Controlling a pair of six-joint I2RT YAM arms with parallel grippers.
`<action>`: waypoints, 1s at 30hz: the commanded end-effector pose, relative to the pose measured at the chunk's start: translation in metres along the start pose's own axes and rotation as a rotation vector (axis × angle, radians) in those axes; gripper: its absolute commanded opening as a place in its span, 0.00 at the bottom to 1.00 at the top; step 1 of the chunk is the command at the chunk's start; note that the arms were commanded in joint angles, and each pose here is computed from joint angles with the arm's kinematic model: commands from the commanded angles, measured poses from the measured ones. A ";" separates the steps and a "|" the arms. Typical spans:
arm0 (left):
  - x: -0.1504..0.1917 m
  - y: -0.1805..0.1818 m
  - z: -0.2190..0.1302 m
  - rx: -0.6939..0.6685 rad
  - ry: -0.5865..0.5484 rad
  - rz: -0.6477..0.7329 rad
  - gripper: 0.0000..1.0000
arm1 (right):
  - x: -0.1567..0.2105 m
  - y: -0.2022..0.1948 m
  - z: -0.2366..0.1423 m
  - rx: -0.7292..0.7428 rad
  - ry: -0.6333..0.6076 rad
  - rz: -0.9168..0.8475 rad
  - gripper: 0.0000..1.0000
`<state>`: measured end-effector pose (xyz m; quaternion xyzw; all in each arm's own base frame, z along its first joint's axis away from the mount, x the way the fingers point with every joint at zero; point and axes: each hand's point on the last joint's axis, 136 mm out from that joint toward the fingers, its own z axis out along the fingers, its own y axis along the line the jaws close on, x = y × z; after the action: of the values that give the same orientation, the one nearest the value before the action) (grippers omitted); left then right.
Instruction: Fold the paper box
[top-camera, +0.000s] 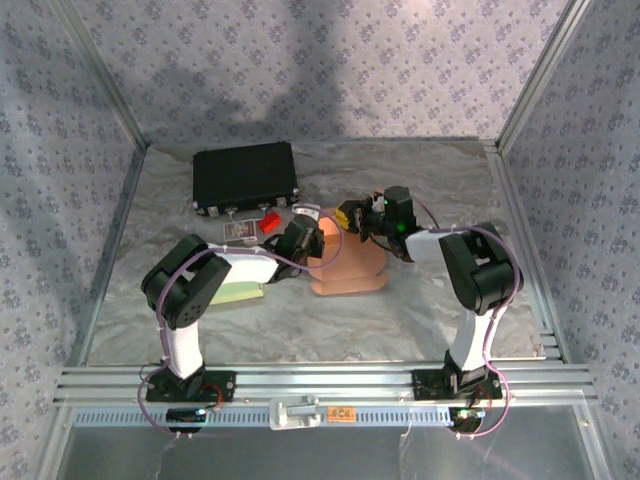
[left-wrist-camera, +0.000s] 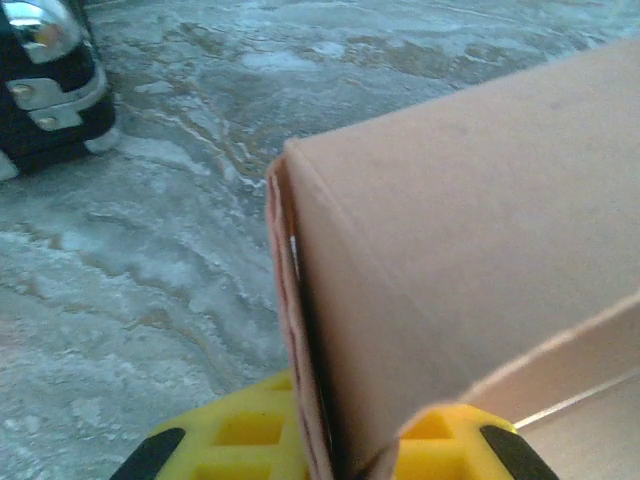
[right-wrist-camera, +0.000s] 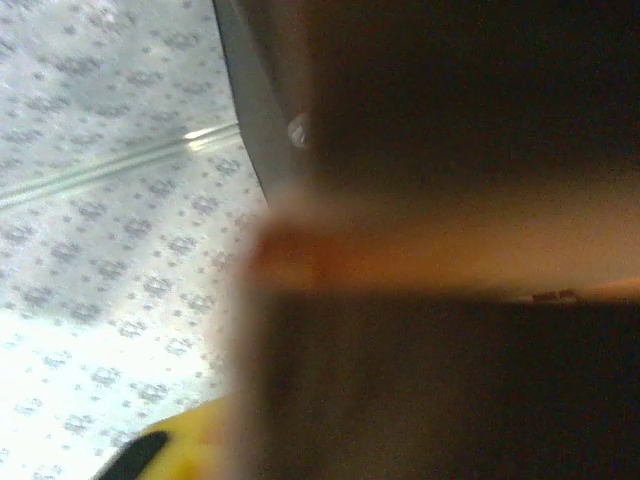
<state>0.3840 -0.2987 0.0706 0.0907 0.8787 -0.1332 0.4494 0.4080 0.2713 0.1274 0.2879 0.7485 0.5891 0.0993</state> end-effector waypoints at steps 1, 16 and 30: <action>-0.015 0.000 -0.006 -0.083 -0.002 -0.026 0.03 | 0.016 0.013 -0.019 0.055 -0.008 -0.037 0.28; -0.021 0.055 -0.089 -0.178 0.494 -0.305 0.00 | 0.009 0.108 -0.144 0.431 -0.189 -0.324 0.47; -0.022 0.059 -0.128 -0.176 0.544 -0.303 0.00 | 0.040 0.099 -0.077 0.569 -0.026 -0.392 0.41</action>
<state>0.3263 -0.2036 0.1465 -0.0510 0.9759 -0.0891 0.1925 0.3699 0.2402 0.2514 0.1795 0.9103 0.3477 0.1351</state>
